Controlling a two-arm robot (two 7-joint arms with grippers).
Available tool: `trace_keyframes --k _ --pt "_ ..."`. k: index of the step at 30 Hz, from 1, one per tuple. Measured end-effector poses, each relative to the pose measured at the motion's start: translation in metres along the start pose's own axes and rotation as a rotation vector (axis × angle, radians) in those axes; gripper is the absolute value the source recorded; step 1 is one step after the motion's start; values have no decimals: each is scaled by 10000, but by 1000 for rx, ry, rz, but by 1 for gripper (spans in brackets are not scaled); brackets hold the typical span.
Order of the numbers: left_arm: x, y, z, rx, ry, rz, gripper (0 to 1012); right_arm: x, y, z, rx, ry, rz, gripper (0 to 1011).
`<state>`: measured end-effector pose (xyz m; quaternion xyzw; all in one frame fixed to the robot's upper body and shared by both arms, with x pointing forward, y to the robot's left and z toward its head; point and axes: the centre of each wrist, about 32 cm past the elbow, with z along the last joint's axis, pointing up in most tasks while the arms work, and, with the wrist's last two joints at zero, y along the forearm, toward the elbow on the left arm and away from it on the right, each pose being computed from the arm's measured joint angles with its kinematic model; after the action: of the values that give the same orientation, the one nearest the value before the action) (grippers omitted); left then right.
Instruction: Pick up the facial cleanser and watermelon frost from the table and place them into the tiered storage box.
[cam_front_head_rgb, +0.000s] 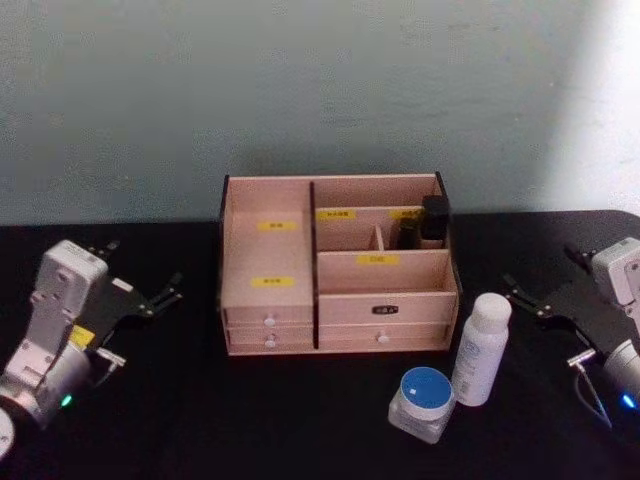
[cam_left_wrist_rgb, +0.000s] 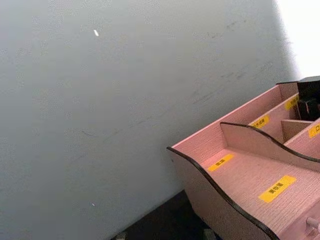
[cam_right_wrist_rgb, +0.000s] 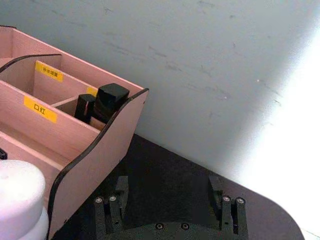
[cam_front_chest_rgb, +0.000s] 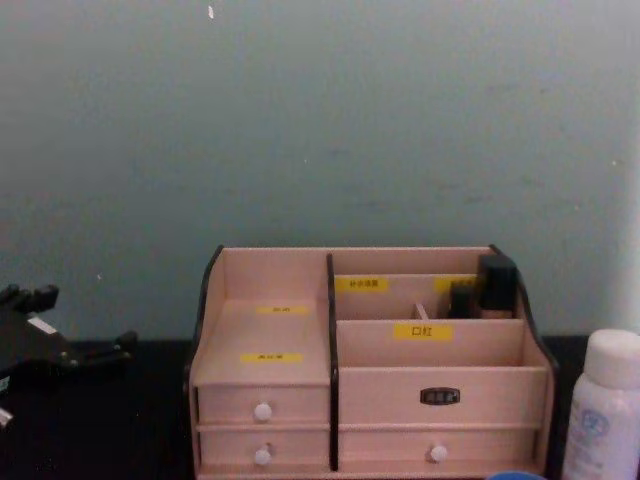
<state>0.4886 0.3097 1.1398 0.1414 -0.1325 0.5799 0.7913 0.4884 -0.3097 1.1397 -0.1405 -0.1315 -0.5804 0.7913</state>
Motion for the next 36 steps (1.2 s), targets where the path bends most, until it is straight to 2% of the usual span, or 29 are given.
trace_keyframes --k 8,21,28,33,36 --pt "0 0 0 0 0 0 1001 -20 -81 22 -4 25 19 1002" --pt "0 0 0 0 0 0 1001 15 -440 86 -52 60 59 1002" --pt "0 0 0 0 0 0 1001 90 -718 161 -80 126 117 1002" --pt "0 0 0 0 0 0 1002 140 -821 198 -93 145 160 1002" --pt "0 0 0 0 0 0 1001 186 -896 235 -98 160 214 1002"
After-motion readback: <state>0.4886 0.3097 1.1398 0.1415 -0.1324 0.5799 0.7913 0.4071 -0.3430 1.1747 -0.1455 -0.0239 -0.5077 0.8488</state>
